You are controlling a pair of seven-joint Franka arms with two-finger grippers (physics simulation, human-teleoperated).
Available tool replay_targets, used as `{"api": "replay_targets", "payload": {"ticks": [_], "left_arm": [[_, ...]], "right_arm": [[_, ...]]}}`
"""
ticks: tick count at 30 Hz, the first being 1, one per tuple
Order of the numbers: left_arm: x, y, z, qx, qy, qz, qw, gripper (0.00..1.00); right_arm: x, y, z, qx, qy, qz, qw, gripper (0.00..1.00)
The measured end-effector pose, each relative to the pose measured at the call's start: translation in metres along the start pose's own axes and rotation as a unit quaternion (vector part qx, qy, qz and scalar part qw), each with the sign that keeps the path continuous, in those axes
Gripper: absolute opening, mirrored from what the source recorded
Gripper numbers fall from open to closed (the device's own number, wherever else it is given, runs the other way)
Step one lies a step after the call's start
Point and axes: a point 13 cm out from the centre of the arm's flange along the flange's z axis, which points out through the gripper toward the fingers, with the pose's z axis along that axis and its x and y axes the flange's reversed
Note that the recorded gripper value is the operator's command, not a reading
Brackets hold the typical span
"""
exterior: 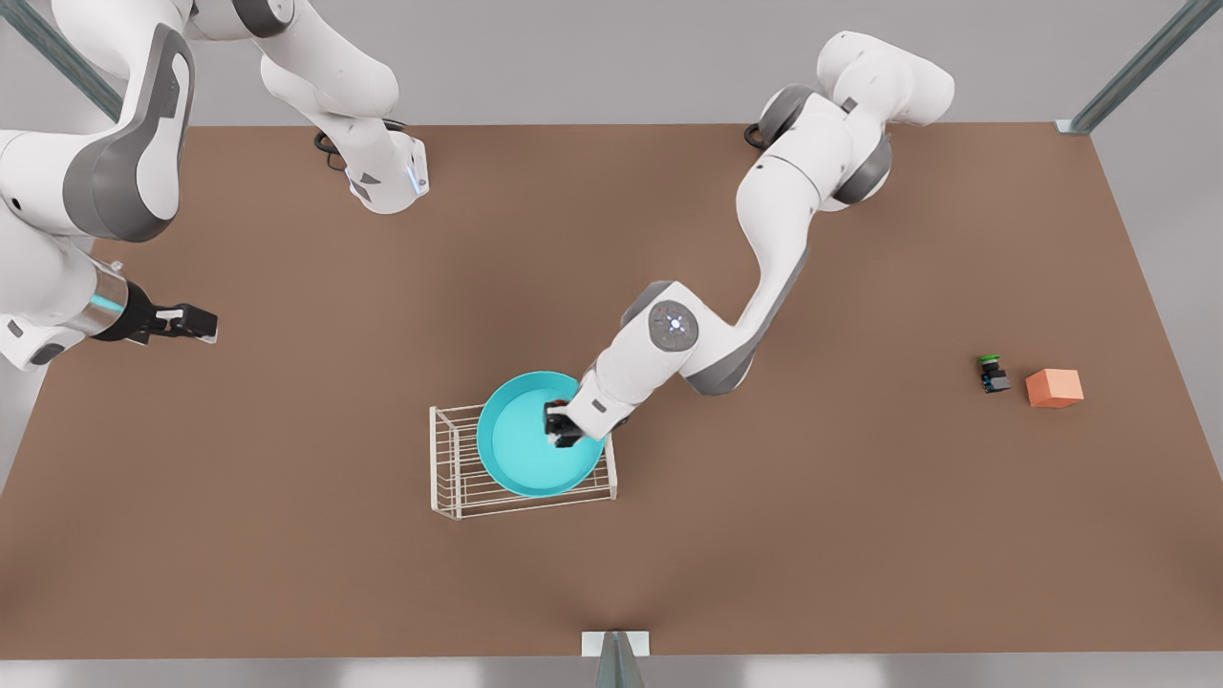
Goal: Place the plate on the shelf with right arm and place the red button switch in the plate with left arm
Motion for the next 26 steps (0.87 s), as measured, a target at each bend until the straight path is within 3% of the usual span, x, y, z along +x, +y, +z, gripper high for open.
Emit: {"api": "replay_targets", "payload": {"ticks": [6,12,15,17,18,21,26], "left_arm": [[0.001,-0.005,-0.004,0.01,0.0,-0.043,0.999,1.0],[-0.039,0.056,-0.132,-0.131,-0.007,-0.043,0.99,1.0],[-0.112,0.157,-0.239,-0.191,-0.02,-0.097,0.977,1.0],[-0.133,0.221,-0.29,-0.233,-0.01,-0.121,0.965,1.0],[-0.134,0.244,-0.318,-0.248,-0.004,-0.125,0.961,1.0],[-0.051,0.335,-0.374,-0.321,0.061,-0.115,0.938,1.0],[-0.034,0.38,-0.414,-0.288,0.112,-0.109,0.945,1.0]], "right_arm": [[-0.001,0.0,0.0,0.0,-0.001,0.0,1.0,1.0],[-0.002,0.0,0.003,0.0,0.001,0.0,1.0,1.0],[-0.002,-0.001,0.002,0.0,0.0,0.0,1.0,1.0],[-0.001,0.0,0.002,0.0,0.0,0.0,1.0,1.0],[-0.001,-0.001,0.0,0.0,-0.001,0.0,1.0,1.0],[0.001,-0.001,-0.003,0.001,-0.004,0.001,1.0,1.0],[0.003,0.0,-0.006,0.001,-0.004,0.001,1.0,1.0]]}}
